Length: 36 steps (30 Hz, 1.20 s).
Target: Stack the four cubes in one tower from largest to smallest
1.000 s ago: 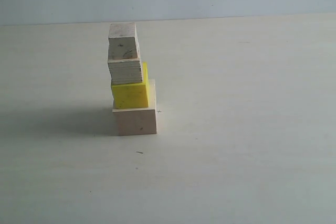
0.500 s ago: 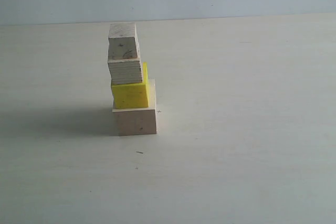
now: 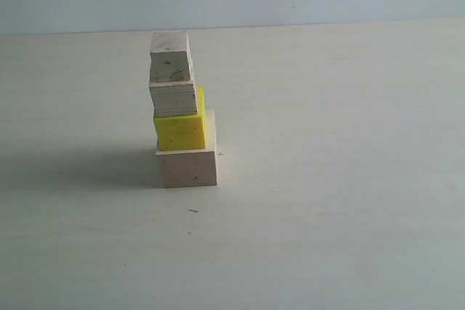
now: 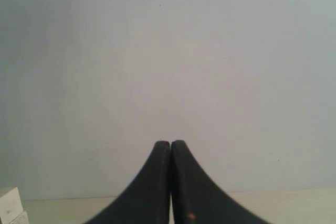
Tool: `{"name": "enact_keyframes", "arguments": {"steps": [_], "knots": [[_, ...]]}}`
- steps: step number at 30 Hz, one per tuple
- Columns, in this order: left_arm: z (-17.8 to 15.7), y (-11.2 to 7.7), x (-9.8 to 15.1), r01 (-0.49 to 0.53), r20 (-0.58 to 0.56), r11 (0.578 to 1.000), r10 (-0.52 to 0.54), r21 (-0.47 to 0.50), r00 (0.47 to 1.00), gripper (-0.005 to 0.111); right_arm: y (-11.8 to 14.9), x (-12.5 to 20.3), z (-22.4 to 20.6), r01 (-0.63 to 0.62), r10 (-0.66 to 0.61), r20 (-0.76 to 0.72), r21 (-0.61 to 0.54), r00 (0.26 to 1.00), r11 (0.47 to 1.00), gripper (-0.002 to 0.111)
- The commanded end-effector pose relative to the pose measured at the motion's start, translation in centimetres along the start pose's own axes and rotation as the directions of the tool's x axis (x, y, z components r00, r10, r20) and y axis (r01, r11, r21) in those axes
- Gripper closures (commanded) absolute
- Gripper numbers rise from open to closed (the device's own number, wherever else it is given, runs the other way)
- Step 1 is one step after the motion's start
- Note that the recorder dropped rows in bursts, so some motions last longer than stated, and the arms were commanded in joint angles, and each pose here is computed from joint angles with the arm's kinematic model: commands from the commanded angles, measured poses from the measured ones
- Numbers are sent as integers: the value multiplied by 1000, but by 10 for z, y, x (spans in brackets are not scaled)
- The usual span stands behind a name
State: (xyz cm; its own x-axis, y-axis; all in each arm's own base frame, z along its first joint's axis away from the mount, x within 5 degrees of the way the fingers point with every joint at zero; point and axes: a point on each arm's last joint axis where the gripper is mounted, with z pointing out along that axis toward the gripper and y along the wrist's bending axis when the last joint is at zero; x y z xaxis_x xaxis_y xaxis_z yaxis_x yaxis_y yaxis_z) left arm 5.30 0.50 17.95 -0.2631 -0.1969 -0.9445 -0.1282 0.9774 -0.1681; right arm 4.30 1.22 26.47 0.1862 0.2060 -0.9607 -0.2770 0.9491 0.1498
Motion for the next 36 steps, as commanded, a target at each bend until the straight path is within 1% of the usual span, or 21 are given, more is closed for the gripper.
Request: {"name": "enact_keyframes", "arguments": {"steps": [1,7,36], "knots": [[0,-1,0,-39,6,999,38,22,999,107,0,1,0,3,-3,-2,-7,1000,1000,108],[0,-2,-1,-71,12,997,71,29,997,107,0,1,0,3,-3,-2,-7,1000,1000,108],[0,-2,-1,-64,12,998,64,28,998,107,0,1,0,3,-3,-2,-7,1000,1000,108]]}}
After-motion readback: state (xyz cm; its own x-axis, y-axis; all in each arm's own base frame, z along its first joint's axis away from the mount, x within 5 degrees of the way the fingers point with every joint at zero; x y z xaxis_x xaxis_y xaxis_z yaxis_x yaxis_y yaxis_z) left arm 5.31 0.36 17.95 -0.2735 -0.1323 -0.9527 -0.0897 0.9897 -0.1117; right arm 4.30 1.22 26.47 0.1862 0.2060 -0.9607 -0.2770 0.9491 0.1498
